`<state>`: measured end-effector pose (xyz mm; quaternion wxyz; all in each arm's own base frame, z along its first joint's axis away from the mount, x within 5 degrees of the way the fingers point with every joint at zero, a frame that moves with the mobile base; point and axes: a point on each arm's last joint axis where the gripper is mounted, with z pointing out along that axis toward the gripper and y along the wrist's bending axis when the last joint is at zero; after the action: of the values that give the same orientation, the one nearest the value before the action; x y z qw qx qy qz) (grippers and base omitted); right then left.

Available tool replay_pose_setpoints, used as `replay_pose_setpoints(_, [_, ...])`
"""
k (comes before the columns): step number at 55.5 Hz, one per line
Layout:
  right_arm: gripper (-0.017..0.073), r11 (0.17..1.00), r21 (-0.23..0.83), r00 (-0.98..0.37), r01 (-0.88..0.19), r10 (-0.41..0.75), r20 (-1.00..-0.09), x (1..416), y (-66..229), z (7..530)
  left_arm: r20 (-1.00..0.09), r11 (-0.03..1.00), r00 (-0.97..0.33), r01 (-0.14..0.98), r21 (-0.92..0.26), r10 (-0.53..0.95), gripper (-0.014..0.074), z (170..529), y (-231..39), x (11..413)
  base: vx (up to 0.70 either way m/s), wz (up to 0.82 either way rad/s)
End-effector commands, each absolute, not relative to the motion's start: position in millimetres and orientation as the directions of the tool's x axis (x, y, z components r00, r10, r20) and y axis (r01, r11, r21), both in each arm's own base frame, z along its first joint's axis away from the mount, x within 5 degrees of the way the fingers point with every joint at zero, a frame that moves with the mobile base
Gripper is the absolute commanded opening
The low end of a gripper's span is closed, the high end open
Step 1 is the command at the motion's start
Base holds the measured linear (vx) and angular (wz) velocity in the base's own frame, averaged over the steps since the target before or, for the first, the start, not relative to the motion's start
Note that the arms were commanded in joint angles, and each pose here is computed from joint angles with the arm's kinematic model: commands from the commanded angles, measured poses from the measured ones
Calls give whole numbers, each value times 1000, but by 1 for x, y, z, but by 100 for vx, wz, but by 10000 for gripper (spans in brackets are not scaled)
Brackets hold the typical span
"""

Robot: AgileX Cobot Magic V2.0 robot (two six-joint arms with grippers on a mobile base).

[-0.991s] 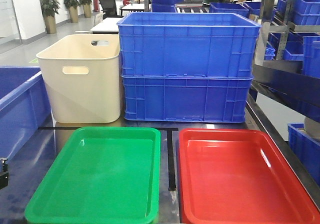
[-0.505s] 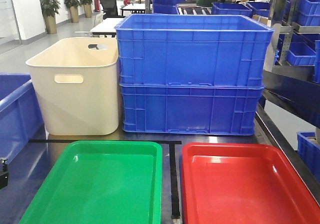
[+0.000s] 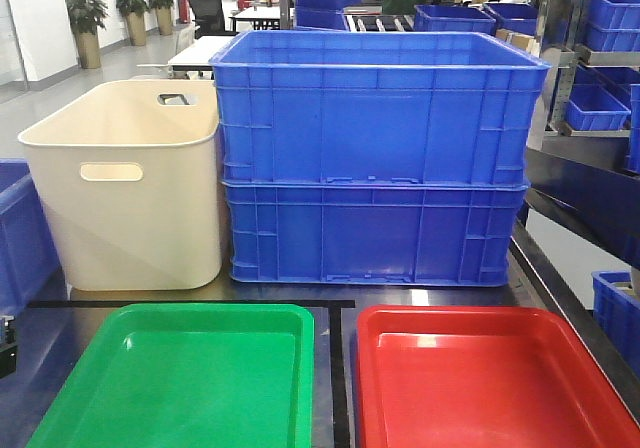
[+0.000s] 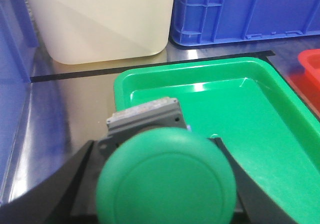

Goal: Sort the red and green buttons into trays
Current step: 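Move left gripper over green tray and right gripper over red tray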

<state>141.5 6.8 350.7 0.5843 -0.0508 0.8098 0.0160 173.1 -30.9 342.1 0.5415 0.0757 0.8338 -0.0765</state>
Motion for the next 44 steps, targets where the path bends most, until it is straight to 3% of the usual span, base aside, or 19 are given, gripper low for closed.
replay_pose_setpoints(1, [-9,996,-40,-204,-74,-55,-977,142,5,368,-957,978,-290,200,-57,4,-3,361,-31,174,4,-3])
replay_pose_setpoints(44, [-9,997,-40,-200,-73,-54,-978,142,5,369,-957,978,-290,200,-57,4,-3,361,-31,174,1,-1])
